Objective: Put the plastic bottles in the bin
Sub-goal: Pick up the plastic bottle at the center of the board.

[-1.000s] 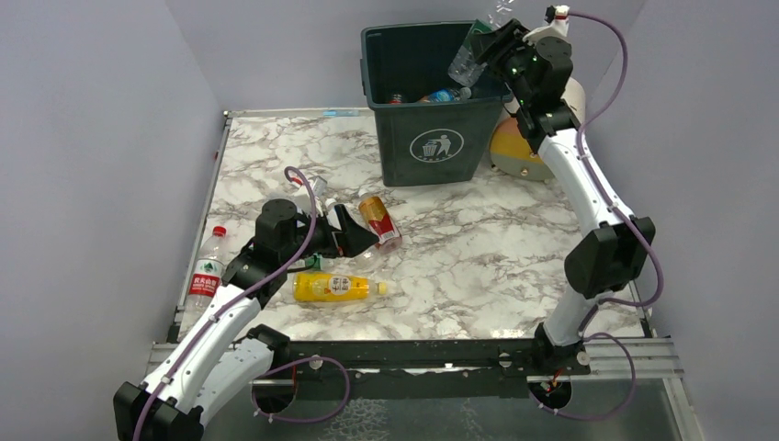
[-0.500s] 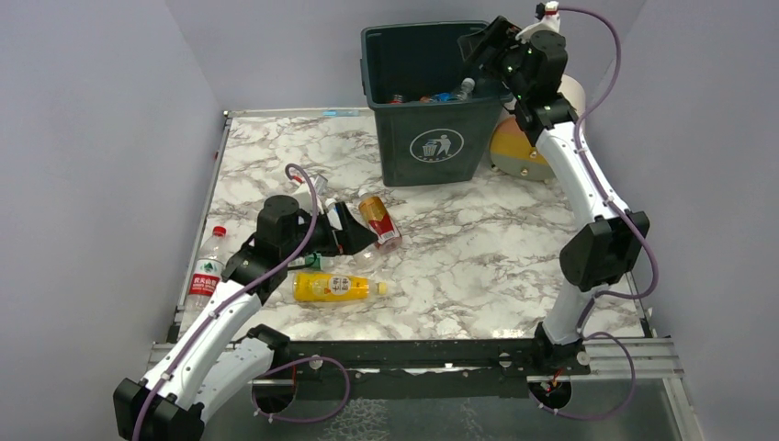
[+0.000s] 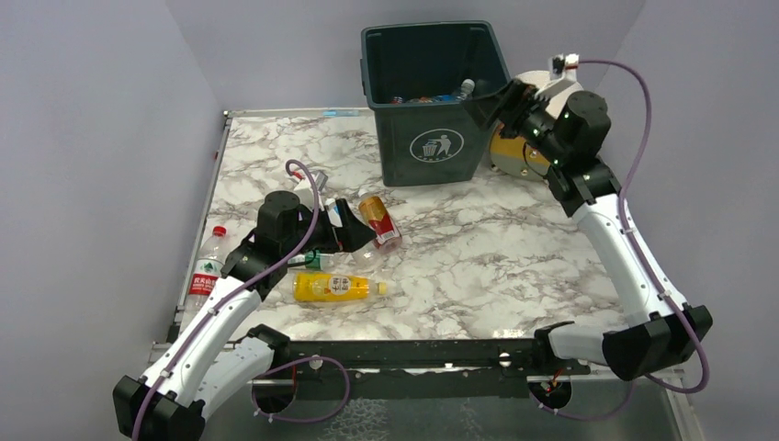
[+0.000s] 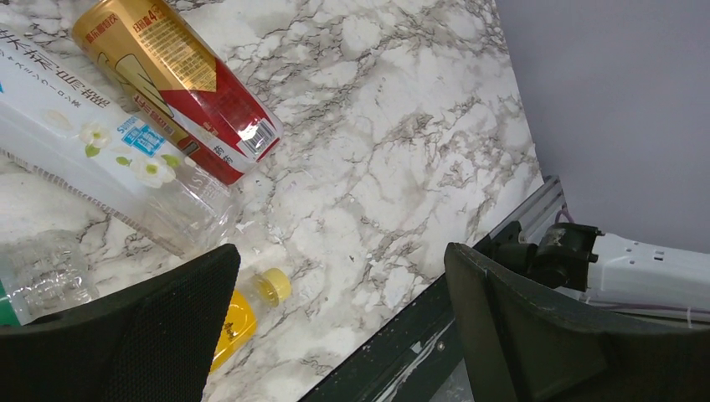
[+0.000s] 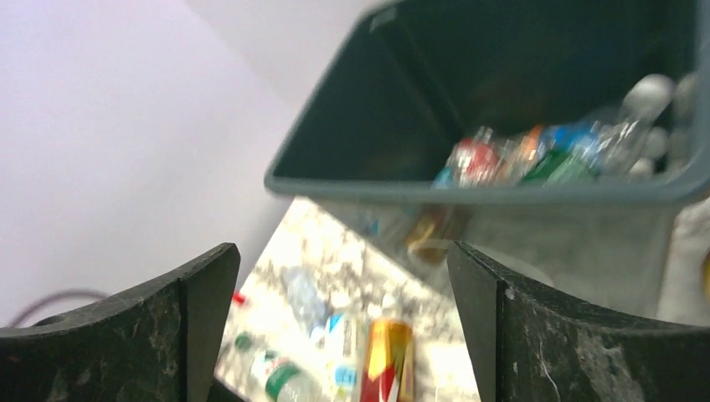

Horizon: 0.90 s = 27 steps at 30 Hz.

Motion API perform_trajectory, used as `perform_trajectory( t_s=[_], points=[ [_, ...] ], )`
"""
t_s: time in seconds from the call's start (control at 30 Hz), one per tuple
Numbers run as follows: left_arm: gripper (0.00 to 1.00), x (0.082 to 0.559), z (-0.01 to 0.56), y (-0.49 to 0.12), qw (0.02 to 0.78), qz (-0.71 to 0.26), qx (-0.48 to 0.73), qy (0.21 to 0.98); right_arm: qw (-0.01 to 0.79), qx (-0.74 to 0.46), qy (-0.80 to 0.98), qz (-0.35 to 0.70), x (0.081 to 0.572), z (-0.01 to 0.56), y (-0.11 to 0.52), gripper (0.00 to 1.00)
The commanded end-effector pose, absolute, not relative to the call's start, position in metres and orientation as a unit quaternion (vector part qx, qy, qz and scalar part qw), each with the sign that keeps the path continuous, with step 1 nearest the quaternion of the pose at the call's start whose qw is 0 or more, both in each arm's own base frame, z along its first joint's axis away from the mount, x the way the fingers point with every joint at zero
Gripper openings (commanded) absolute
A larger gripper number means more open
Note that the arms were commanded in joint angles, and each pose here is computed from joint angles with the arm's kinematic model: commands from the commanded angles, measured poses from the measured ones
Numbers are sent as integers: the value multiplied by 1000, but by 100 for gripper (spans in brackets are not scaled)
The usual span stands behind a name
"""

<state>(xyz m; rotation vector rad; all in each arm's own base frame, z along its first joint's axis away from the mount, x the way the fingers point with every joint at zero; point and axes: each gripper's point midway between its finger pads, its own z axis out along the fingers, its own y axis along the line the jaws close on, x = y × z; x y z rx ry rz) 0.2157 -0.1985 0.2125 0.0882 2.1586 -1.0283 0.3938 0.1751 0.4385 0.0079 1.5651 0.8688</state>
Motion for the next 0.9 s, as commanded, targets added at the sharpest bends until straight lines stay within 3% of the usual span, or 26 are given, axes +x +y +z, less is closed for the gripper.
perform_trajectory(
  t_s=[0.0, 0.37, 0.87],
  points=[
    [99, 223, 223, -196, 387, -388, 40, 836, 535, -53, 737, 410, 357, 366, 209, 99],
    [99, 227, 218, -195, 390, -383, 28, 837, 445, -111, 815, 354, 315, 240, 264, 100],
    [99, 223, 206, -190, 386, -375, 18, 843, 386, -176, 877, 226, 330, 112, 327, 100]
  ],
)
